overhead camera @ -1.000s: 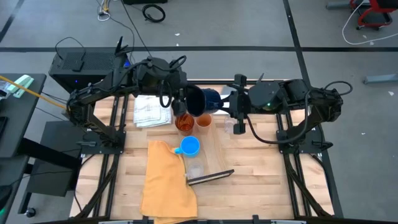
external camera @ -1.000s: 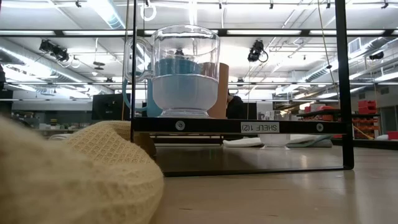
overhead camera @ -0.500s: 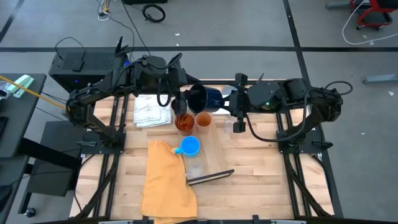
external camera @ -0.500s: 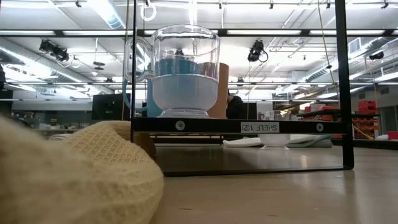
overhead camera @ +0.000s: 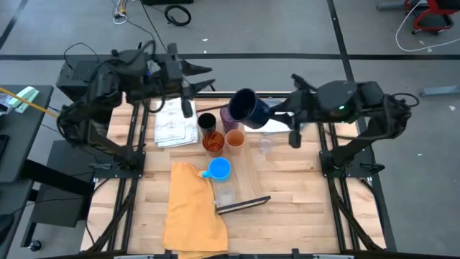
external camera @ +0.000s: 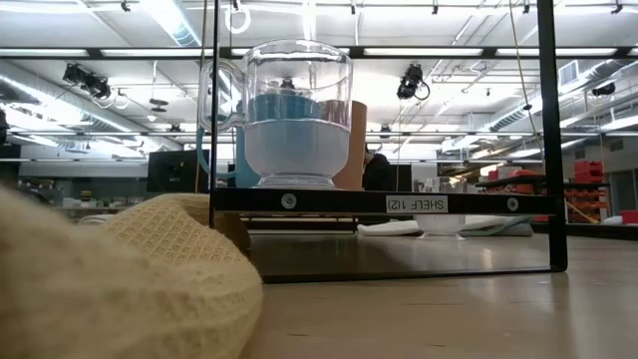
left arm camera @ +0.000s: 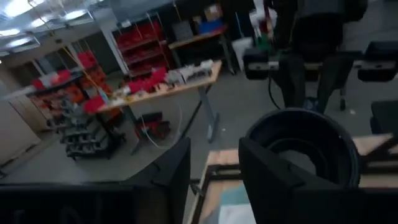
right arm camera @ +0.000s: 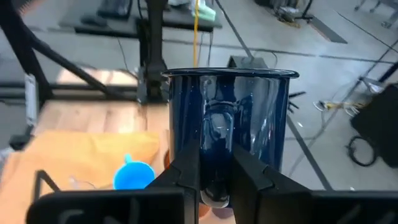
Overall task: Stack small to large cups/mugs on shelf
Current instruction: Put the dark blue mug on the shelf
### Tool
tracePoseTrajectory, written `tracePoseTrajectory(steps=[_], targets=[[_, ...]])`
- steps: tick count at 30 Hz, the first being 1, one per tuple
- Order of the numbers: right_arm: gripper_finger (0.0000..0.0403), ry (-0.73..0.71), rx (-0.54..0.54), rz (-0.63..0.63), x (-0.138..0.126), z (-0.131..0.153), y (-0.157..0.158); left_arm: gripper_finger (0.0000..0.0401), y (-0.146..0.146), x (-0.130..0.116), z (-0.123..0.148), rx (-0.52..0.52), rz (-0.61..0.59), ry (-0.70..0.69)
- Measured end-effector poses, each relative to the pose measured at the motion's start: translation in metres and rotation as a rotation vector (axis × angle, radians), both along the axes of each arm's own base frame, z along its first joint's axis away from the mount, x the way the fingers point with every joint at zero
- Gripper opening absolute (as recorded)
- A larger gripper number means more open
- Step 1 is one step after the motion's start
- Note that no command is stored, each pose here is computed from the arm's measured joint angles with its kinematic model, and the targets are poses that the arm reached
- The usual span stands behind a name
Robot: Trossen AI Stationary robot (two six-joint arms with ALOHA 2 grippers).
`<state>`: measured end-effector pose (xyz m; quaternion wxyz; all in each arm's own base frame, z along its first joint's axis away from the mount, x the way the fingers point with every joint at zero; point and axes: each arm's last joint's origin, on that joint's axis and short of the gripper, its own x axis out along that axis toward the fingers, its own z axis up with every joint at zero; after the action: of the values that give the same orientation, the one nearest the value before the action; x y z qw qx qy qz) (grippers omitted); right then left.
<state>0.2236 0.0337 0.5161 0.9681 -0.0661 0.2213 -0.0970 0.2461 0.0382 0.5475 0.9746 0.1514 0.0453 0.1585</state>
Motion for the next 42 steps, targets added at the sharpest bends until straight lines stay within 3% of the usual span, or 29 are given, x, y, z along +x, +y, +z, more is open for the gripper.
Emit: tracePoseTrajectory(steps=[13,23,28,32,36,42], targets=[[0.0055,-0.233,0.031,0.054,-0.05,0.034,-0.009,0.0127,0.002,-0.011,0.005,-0.012,0.014,-0.028],[0.0059,-0.384,0.041,0.113,-0.111,0.053,-0.02,0.0132,0.001,-0.011,0.005,-0.037,0.012,-0.031],[0.0055,-0.481,0.045,0.222,-0.145,0.061,-0.023,0.0125,0.001,-0.011,0.005,-0.059,0.012,-0.039],[0.0058,-0.686,0.007,0.4,-0.162,0.071,-0.022,0.0124,0.001,-0.011,0.005,-0.084,0.013,-0.049],[0.0055,-0.815,-0.055,0.484,-0.175,0.065,-0.022,0.0127,0.001,-0.011,0.005,-0.109,0.014,-0.058],[0.0059,-0.895,-0.069,0.463,-0.177,0.031,-0.023,0.0124,0.001,-0.011,0.006,-0.126,0.013,-0.081]])
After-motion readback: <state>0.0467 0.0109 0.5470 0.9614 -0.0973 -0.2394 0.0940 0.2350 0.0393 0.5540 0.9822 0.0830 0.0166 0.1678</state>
